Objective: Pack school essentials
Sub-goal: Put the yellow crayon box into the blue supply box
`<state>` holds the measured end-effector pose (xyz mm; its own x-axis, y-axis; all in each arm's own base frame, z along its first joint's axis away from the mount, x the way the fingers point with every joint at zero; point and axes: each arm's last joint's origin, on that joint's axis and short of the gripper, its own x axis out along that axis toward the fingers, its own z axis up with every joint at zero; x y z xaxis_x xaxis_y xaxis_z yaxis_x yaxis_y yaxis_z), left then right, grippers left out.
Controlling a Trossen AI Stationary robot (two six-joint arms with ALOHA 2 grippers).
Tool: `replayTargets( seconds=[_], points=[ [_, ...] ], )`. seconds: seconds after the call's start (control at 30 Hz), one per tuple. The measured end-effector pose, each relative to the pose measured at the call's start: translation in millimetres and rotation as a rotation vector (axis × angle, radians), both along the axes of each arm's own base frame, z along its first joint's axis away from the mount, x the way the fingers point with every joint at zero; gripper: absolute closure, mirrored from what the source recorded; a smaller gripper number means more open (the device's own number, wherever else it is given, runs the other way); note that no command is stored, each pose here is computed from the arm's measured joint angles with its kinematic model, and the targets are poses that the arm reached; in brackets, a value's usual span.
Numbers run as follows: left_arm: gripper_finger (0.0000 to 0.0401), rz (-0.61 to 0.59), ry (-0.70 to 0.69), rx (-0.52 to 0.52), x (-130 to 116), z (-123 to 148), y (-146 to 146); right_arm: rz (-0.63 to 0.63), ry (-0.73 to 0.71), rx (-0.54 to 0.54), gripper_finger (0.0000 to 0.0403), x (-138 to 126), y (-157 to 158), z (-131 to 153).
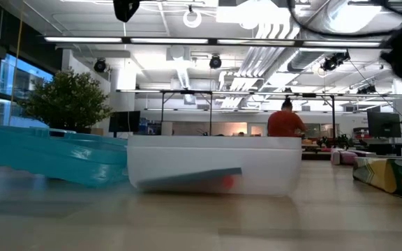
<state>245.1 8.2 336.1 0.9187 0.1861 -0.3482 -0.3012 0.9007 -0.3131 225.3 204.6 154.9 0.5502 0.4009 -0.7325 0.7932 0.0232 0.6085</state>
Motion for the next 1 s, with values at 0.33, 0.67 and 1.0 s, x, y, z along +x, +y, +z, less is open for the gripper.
replayTargets(
  seconds=[0.33, 0.67, 1.0],
  points=[
    [0.0236, -0.003, 0.002, 0.008, 0, 0, 0, -0.013, 0.123, -0.117, 0.0378, -1, -21, -7],
    [0.0236, 0.018, -0.011, -0.003, 0, 1, 1, -0.048, 0.260, -0.286, 0.0394, -23, -44, 3],
    [0.0236, 0.041, -0.025, -0.004, 0, 2, 1, 0.009, 0.270, -0.497, 0.0402, -38, -93, 36]
  ],
)
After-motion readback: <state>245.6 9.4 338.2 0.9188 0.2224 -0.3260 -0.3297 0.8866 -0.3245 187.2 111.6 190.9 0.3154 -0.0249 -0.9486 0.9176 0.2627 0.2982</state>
